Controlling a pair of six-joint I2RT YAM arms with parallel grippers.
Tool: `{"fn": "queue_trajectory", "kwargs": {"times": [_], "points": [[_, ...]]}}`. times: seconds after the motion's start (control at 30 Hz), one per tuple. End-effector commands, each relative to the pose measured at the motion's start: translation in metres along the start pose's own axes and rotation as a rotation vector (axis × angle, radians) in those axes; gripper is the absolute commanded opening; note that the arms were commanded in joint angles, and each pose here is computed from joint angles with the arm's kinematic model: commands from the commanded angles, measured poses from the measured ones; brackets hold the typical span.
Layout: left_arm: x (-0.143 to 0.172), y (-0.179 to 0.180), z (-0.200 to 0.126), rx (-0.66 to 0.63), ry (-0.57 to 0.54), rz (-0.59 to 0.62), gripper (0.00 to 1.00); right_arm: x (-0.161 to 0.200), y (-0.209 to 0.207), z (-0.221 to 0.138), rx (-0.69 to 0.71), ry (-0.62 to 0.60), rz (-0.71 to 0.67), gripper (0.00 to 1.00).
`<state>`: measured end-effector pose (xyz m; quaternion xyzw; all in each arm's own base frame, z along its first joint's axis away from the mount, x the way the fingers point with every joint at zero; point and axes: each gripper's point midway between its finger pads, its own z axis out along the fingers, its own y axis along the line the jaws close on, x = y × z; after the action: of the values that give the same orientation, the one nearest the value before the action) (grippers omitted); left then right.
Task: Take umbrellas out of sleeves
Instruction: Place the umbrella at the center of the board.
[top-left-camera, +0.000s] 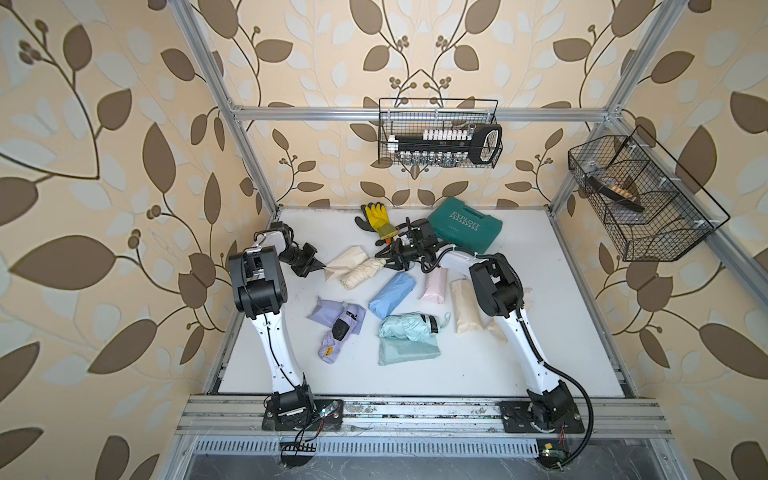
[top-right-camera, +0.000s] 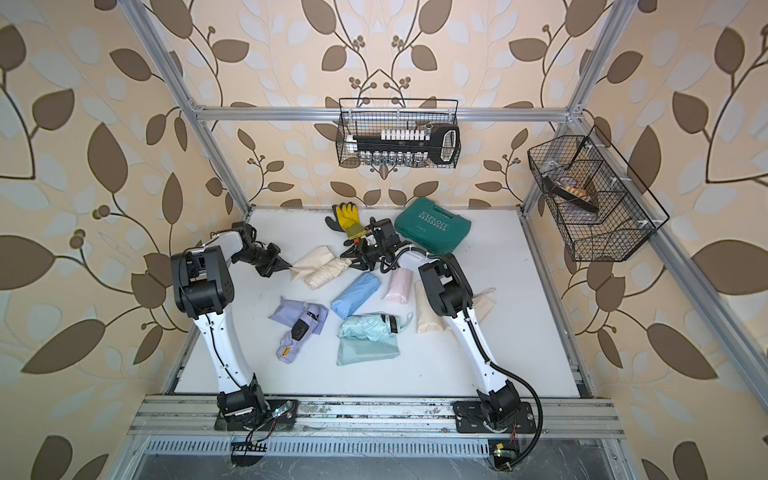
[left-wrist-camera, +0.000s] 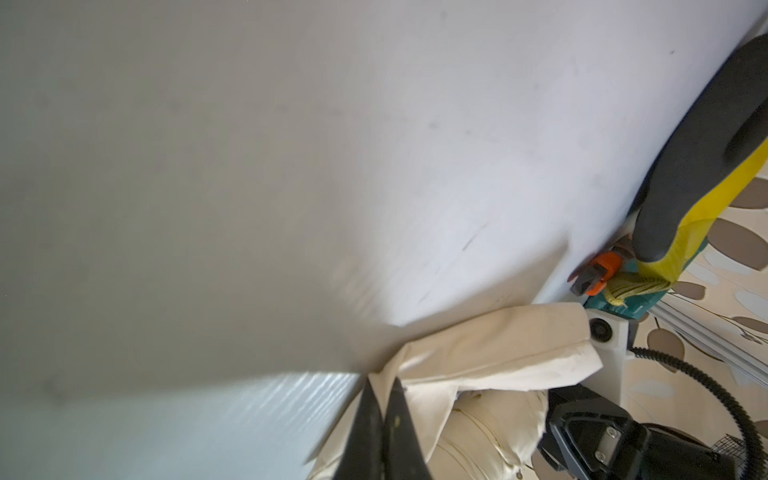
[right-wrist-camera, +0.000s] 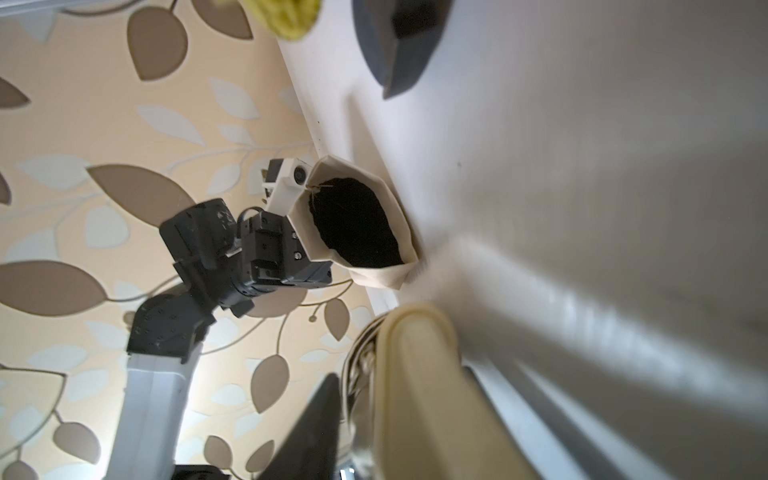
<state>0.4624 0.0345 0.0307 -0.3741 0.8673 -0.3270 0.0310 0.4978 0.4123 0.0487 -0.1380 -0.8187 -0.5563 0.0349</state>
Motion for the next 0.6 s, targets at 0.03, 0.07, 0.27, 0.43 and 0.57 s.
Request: {"fn": "queue_trajectory", "kwargs": {"times": [0.03, 0.07, 0.27, 0.43, 0.57], "points": [[0.0, -0.003, -0.004, 0.004, 0.011, 0.014, 0.07, -0.012, 0.021, -0.005, -0.024, -0.013, -0.047, 0.63], [-0.001, -0.004, -0.006, 0.003, 0.008, 0.017, 0.12, -0.015, 0.025, -0.008, -0.03, -0.022, -0.051, 0.64], [0.001, -0.01, -0.015, 0.006, -0.006, 0.021, 0.43, -0.03, 0.049, -0.039, -0.049, -0.074, -0.08, 0.67], [0.006, -0.01, -0.03, -0.031, -0.046, 0.025, 0.52, -0.031, 0.064, -0.074, -0.022, -0.107, -0.133, 0.69], [0.015, -0.015, -0.047, -0.034, -0.081, 0.048, 0.55, -0.021, 0.083, -0.103, -0.019, -0.134, -0.202, 0.7]]}}
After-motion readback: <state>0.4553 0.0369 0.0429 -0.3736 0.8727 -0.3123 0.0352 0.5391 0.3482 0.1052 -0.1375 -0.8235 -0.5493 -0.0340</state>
